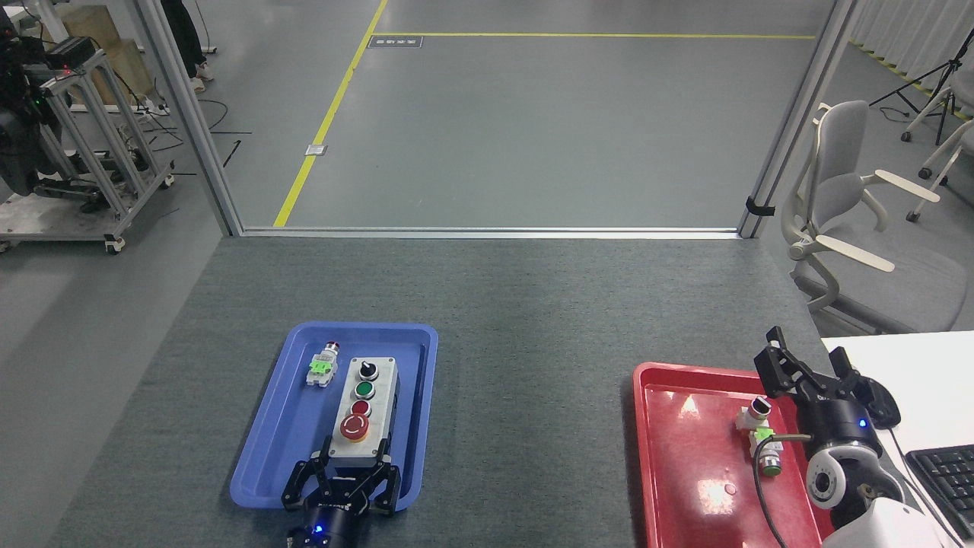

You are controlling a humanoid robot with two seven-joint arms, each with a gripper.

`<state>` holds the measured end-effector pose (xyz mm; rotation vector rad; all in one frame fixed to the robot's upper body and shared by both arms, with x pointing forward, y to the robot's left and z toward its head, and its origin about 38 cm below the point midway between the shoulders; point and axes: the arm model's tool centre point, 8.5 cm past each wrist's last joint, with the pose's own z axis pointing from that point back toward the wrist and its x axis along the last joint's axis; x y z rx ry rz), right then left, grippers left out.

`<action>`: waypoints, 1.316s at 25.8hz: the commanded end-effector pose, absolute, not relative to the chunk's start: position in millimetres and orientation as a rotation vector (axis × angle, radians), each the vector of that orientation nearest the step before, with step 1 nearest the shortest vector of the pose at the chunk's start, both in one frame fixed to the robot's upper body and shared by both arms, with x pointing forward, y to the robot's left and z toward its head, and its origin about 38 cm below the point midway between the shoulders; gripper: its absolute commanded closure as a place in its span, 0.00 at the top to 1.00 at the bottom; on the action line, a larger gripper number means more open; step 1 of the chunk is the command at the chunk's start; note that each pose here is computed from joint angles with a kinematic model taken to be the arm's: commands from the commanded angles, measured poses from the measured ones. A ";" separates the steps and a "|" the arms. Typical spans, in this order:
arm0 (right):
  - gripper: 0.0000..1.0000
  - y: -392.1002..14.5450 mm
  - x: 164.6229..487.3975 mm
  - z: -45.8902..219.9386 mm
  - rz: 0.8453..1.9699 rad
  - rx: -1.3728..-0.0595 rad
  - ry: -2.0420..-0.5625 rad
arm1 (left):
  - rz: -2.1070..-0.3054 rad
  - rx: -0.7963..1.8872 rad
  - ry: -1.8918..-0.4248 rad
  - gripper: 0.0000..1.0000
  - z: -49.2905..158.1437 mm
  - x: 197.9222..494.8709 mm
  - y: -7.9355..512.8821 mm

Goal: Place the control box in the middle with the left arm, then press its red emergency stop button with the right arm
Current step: 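Close the left gripper on the grey control box and lift it, then carry the control box out of the blue tray to the table middle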

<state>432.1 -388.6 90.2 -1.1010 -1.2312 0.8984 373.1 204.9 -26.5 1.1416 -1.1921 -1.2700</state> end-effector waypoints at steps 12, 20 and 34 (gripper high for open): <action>1.00 -388.7 432.0 90.2 0.897 -1.100 -1.232 | -1.222 1.155 -1.265 0.26 -5.9 375.0 199.4; 1.00 -388.6 432.1 90.3 0.895 -1.098 -1.234 | -1.178 1.176 -1.349 0.17 22.8 381.7 188.9; 1.00 -388.7 432.0 90.3 0.895 -1.099 -1.232 | -1.246 0.971 -1.400 0.00 45.8 380.9 54.1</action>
